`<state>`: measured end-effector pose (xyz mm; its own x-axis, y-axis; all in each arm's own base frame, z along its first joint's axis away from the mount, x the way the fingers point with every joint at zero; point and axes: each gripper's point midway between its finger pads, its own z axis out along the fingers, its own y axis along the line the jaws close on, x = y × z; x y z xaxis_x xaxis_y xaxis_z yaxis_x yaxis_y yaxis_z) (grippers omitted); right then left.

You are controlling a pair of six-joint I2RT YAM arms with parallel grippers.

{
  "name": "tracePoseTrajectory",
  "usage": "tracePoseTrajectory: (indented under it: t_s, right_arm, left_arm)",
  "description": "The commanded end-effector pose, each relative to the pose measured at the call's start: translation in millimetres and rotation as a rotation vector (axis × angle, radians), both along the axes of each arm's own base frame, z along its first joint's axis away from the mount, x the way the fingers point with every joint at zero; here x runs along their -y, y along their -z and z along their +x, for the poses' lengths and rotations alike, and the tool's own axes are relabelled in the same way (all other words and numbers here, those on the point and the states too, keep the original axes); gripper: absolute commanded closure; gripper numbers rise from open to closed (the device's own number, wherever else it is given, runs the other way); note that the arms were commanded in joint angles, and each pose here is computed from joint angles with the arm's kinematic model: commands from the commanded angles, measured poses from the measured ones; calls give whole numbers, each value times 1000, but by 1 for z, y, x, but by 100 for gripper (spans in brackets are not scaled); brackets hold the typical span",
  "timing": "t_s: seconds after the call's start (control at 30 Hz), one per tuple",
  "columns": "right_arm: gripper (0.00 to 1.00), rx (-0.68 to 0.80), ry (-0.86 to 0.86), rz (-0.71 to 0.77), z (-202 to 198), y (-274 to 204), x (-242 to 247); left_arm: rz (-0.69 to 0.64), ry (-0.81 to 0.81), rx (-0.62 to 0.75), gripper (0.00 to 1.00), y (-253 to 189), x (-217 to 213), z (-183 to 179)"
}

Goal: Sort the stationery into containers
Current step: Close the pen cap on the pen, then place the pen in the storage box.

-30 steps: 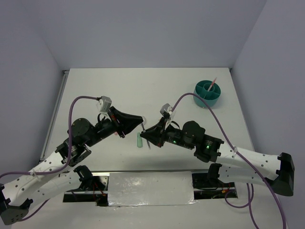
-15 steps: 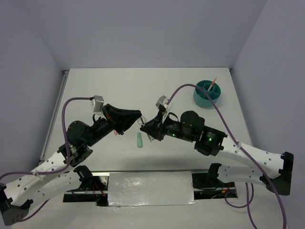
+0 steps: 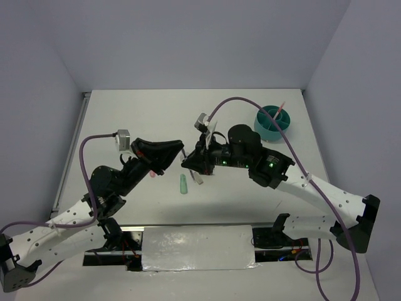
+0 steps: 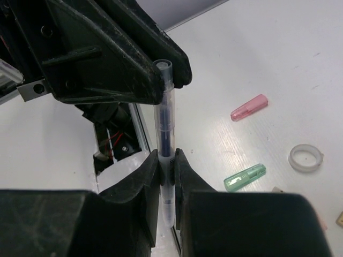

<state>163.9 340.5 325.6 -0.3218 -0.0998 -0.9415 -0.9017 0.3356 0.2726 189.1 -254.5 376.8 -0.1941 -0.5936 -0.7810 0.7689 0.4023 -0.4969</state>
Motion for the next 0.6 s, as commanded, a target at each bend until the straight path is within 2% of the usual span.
tracePoseTrajectory:
  t_s: [0.0,0.2,0.27,0.33,0.37,0.4,0.43,0.47,0.5,0.57]
  right_arm:
    - [100,290,35,392,15,-153,-1]
    - [100,313,53,396,22,-164,3]
    - [100,320,57,375,25,-154,2]
    - [100,299,67,321,32,-123,-3]
    - [100,305,76,312,35,-113,-5]
    - [100,281,112,264,44,-81,-5]
    - [100,282,141,248,50,-69,-3]
    - [100,296,173,251,58,-63,0]
    - [100,276,199,220,66,-39,3]
    - [100,282,234,246,77,-35,11]
  left_arm:
    - [326,297,-232,100,124,47,-45]
    - [345,272,-247,100,134,44,-46]
    - [362,197,-258,100,131,34,-36]
    - [354,150,-233,98,107,26,-32]
    - [392,94,-264,87,111,17,-26]
    - [370,8,-236,55,86,6,-15]
    - [354,-40,-226,39,70,-4,-11]
    - [399,-92,-257,3,73,-16,-8]
    - [362,-193,-231,1,41,-34,1]
    - [353,-273,-223,1,17,-54,5]
